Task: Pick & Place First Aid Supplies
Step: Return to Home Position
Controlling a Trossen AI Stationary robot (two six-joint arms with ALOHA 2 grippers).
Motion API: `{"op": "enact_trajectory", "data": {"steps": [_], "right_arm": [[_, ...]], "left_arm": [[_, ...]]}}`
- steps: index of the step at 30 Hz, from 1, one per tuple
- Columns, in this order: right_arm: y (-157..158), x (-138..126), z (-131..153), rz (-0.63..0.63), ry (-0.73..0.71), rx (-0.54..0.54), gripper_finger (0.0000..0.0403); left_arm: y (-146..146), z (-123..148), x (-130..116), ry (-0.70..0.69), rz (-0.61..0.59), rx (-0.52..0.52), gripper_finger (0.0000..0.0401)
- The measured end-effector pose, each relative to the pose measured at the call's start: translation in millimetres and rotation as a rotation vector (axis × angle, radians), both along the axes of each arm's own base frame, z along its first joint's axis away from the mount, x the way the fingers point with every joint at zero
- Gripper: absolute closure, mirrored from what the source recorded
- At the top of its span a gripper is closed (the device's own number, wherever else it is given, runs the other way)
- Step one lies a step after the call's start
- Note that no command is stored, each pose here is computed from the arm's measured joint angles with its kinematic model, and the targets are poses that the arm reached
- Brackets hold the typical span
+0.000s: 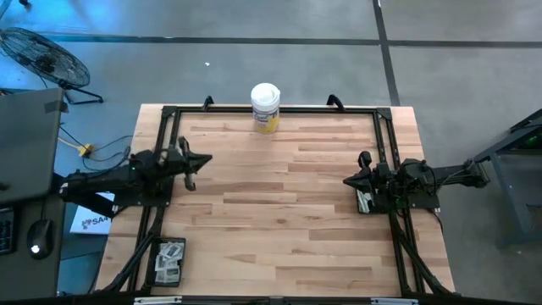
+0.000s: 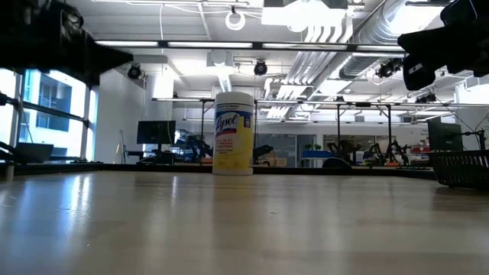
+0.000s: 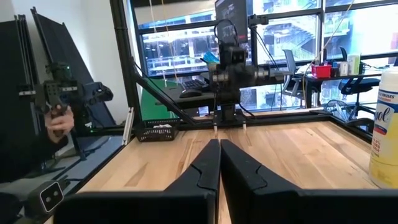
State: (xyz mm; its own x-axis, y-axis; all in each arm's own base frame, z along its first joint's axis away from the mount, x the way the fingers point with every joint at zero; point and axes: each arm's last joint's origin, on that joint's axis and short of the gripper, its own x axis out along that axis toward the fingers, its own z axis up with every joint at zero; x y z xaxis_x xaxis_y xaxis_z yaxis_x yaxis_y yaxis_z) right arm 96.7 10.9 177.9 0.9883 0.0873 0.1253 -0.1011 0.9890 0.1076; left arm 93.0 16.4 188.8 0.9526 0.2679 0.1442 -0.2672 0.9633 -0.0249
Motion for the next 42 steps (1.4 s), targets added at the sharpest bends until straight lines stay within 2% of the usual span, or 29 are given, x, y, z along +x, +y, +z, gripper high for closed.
{"op": "enact_trajectory", "data": {"steps": [1, 2, 6, 15, 21, 42], "right_arm": [[0, 0, 0, 0.000, 0.002, 0.000, 0.0397], [0, 0, 0, 0.000, 0.002, -0.001, 0.0396], [0, 0, 0, -0.001, 0.004, 0.000, 0.0395], [0, 0, 0, 0.000, 0.005, -0.001, 0.0395], [0, 0, 0, 0.000, 0.005, -0.001, 0.0397], [0, 0, 0, -0.001, 0.005, 0.000, 0.0396]], "left_arm": [[0, -9, 1, 0.025, 0.005, 0.000, 0.0398], [1, -7, 1, 0.013, 0.015, -0.004, 0.0398], [1, -17, 3, 0.127, 0.027, -0.019, 0.0398], [0, -18, 3, 0.130, -0.001, -0.024, 0.0398], [-4, -20, 4, 0.154, -0.164, 0.014, 0.0398], [-3, -21, 4, 0.163, -0.131, 0.010, 0.0398]]}}
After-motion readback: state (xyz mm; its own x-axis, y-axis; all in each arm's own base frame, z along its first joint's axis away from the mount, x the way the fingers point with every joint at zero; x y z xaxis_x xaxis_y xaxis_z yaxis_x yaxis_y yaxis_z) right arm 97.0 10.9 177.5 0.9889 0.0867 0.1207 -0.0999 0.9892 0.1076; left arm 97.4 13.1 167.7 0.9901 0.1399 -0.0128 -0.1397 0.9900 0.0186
